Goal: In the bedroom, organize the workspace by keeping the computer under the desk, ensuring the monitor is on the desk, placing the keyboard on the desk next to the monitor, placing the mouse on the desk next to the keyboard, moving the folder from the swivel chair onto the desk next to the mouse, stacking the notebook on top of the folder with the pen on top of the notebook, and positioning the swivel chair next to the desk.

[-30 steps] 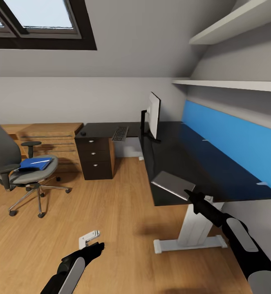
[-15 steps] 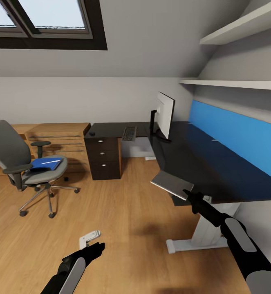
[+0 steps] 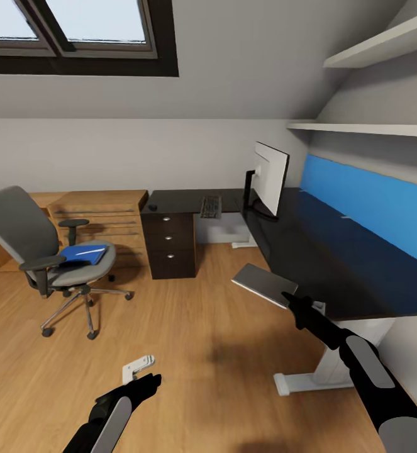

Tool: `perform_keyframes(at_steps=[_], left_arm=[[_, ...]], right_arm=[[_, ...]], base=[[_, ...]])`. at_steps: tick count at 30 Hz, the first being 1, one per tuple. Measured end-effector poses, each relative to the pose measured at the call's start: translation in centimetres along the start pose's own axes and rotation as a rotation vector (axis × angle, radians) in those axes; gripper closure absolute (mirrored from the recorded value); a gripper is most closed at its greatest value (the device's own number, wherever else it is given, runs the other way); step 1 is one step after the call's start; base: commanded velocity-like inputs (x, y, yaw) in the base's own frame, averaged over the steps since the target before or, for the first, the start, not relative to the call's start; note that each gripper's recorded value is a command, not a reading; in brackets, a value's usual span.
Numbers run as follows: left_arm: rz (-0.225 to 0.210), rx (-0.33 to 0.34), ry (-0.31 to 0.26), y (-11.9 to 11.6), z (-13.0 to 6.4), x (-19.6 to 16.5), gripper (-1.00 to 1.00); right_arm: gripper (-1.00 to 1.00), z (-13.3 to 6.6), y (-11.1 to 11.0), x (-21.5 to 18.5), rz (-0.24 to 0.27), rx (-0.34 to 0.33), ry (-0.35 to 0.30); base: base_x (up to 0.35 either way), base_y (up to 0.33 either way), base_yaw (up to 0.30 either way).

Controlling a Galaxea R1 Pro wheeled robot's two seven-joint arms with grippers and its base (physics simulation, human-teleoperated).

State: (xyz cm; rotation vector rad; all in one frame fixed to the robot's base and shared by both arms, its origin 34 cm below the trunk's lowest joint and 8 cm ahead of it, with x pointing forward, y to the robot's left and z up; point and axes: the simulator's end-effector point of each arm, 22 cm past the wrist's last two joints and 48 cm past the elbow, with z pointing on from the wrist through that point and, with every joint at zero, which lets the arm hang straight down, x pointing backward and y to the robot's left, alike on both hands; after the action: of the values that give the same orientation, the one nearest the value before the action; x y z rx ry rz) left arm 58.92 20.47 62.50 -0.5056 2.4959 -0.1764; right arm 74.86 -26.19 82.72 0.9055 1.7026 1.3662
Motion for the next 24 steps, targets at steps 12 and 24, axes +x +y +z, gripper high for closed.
perform_keyframes(at_steps=[12,24], left_arm=[[0.0,-0.001,0.002,-0.4,-1.2,-0.8,-1.0],[0.0,0.003,-0.009,-1.1,-3.2,-2.4,-1.0]], right_arm=[[1.0,0.0,1.6,-0.1,0.004,-0.001,0.001],[1.0,-0.4,4.3,-0.5,-0.003,-0.01,-0.004]], base=[[0.008,0.017,0.0],[0.218,0.0,0.0]])
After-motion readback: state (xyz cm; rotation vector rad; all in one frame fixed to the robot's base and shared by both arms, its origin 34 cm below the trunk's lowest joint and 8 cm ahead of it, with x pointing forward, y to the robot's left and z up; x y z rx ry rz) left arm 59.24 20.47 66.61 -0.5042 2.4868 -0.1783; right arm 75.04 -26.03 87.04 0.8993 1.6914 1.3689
